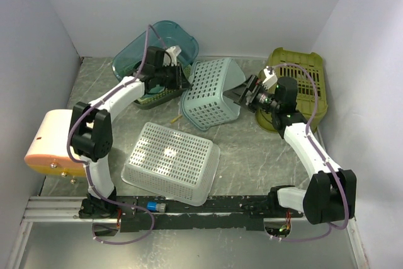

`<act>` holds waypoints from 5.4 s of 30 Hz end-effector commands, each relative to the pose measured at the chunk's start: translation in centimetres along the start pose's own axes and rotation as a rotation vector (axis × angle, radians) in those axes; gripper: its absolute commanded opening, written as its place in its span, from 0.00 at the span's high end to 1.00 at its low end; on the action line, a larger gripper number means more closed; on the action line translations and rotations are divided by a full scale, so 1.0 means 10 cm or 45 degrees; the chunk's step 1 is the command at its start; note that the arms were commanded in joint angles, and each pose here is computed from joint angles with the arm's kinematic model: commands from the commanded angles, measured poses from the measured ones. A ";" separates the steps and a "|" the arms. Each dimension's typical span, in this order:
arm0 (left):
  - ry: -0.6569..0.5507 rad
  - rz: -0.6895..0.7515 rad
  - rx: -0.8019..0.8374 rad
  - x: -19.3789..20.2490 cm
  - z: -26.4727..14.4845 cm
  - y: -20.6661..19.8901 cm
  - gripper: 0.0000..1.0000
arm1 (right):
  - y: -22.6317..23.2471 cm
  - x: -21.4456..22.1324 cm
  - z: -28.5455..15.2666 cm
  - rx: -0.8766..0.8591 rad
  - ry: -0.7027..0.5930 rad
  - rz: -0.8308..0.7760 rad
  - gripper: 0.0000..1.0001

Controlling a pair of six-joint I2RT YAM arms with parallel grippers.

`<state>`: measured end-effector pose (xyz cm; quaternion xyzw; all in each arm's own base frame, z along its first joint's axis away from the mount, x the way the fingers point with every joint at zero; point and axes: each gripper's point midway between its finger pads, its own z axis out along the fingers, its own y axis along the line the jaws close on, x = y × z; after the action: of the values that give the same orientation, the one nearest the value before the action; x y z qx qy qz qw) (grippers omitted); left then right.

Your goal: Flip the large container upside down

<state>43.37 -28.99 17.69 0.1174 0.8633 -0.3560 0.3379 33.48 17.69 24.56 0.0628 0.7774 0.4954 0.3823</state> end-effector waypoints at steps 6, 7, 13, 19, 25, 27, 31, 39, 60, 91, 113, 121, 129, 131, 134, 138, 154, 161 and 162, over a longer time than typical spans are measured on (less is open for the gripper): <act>0.048 -0.103 0.011 0.22 0.34 -0.03 0.93 | -0.02 -0.15 -0.10 0.140 -0.039 -0.136 0.00; 0.041 -0.104 0.006 0.22 0.36 -0.04 0.93 | -0.02 -0.18 -0.12 0.163 -0.051 -0.154 0.00; 0.024 -0.114 0.028 0.18 0.54 -0.24 0.93 | 0.03 -0.46 -0.32 0.334 -0.139 -0.298 0.00; 0.037 -0.077 0.049 0.13 0.70 -0.41 0.58 | 0.06 -0.54 -0.58 0.474 -0.139 -0.443 0.00; 0.045 -0.039 0.043 0.05 0.76 -0.42 0.31 | 0.10 -0.50 -0.76 0.517 -0.138 -0.498 0.00; 0.048 -0.026 0.034 0.02 0.77 -0.42 0.25 | 0.11 -0.46 -0.79 0.511 -0.123 -0.504 0.00; 0.040 0.012 0.002 -0.06 0.74 -0.41 0.16 | 0.08 -0.40 -0.79 0.512 -0.087 -0.506 0.00; -0.088 0.137 -0.047 -0.38 0.22 -0.70 0.14 | 0.01 0.21 -0.41 0.334 0.038 -0.361 0.00; -0.293 0.193 -0.447 -0.60 -1.51 0.05 0.00 | -0.71 0.07 1.25 0.515 -0.178 -0.201 0.00; 0.065 0.663 -0.568 -0.43 -0.08 0.55 0.04 | -0.19 -0.28 -0.19 0.640 -0.227 -0.449 0.00; 0.043 0.722 -0.753 -0.59 0.20 1.09 0.25 | -0.25 -0.38 -0.28 0.723 -0.240 -0.480 0.00; 0.034 0.749 -0.789 -0.65 0.21 1.17 0.32 | -0.24 -0.40 -0.33 0.741 -0.254 -0.486 0.00; 0.018 0.756 -0.788 -0.64 0.17 1.16 0.51 | -0.28 -0.36 -0.34 0.749 -0.250 -0.469 0.00; 0.026 0.756 -0.791 -0.65 0.17 1.15 0.59 | -0.27 -0.36 -0.33 0.741 -0.246 -0.470 0.00; 0.023 0.753 -0.786 -0.67 0.14 1.12 0.79 | -0.27 -0.36 -0.32 0.740 -0.242 -0.471 0.00; 0.002 0.773 -0.769 -0.78 0.03 1.00 0.93 | -0.27 -0.36 -0.32 0.738 -0.243 -0.466 0.00; -0.326 0.567 -0.522 -1.57 -1.22 -0.35 0.93 | -0.11 -0.49 -0.33 0.706 -0.254 -0.548 0.00; -0.424 0.441 -0.026 -1.22 -1.57 -1.23 0.93 | 0.04 -0.81 -0.57 0.855 -0.333 -0.590 0.00; -0.420 0.421 0.051 -1.15 -1.62 -1.37 0.93 | 0.07 -0.85 -0.63 0.867 -0.363 -0.586 0.00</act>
<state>42.32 -23.08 37.69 0.1846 0.8069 -0.1820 0.5308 35.50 11.84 29.26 0.0547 0.8331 0.1470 0.5304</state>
